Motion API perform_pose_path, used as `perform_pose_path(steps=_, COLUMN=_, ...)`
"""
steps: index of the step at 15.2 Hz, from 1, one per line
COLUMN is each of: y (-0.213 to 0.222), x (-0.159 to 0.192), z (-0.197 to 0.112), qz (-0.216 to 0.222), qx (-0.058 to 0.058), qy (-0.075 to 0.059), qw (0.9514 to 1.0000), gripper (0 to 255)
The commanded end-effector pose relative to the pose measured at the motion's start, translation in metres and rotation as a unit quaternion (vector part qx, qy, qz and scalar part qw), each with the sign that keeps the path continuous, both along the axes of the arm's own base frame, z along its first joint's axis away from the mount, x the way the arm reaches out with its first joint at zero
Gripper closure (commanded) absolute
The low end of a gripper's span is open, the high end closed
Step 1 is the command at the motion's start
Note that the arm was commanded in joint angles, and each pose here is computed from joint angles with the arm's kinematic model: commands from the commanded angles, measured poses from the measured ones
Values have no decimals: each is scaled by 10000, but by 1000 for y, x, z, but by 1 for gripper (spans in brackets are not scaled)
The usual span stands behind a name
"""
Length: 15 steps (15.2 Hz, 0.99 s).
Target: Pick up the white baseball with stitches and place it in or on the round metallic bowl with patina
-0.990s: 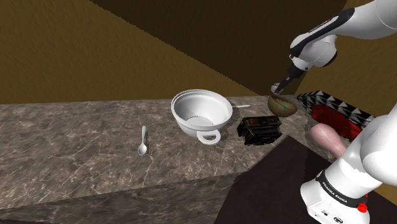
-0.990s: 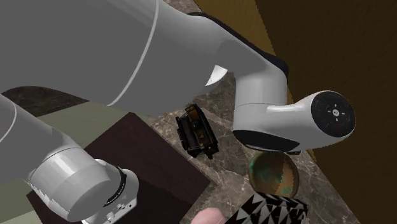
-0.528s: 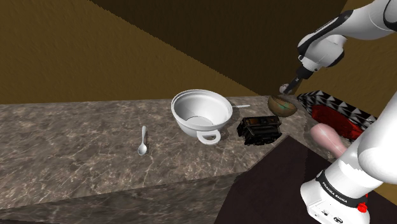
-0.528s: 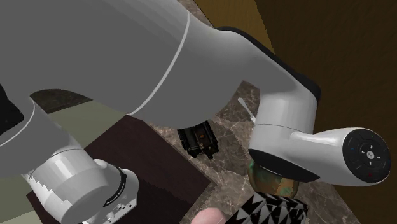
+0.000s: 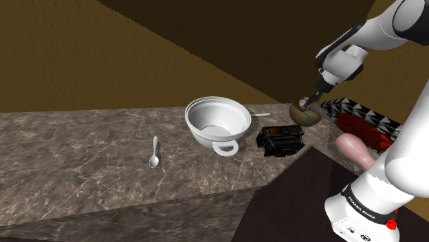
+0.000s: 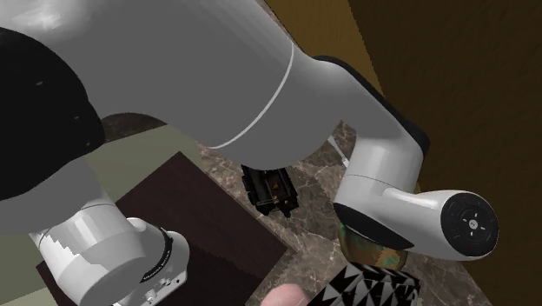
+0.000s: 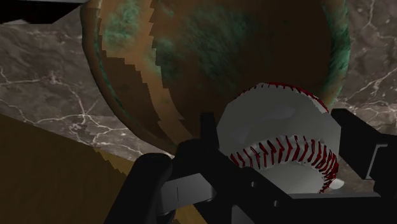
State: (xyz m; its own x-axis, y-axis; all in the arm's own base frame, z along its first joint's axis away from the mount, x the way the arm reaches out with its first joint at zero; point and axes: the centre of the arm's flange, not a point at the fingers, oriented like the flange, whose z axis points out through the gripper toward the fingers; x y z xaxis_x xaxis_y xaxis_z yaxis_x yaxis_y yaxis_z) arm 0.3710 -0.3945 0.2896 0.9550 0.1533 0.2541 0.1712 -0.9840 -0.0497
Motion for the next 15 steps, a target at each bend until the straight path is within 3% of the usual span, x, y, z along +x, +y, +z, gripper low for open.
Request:
perform_pose_path(steps=1, y=0, x=-1, z=-11, qz=-2, qx=-1, qy=-3, qw=10000, gripper=255)
perform_pose_path(steps=11, y=0, x=-1, z=-21, qz=-2, qx=-1, qy=-3, qw=10000, gripper=255)
perform_pose_path(steps=12, y=0, x=-1, z=-21, qz=-2, qx=-1, qy=-3, qw=10000, gripper=0)
perform_pose_path(steps=15, y=0, x=-1, z=-21, qz=-2, qx=-1, qy=-3, qw=10000, gripper=0)
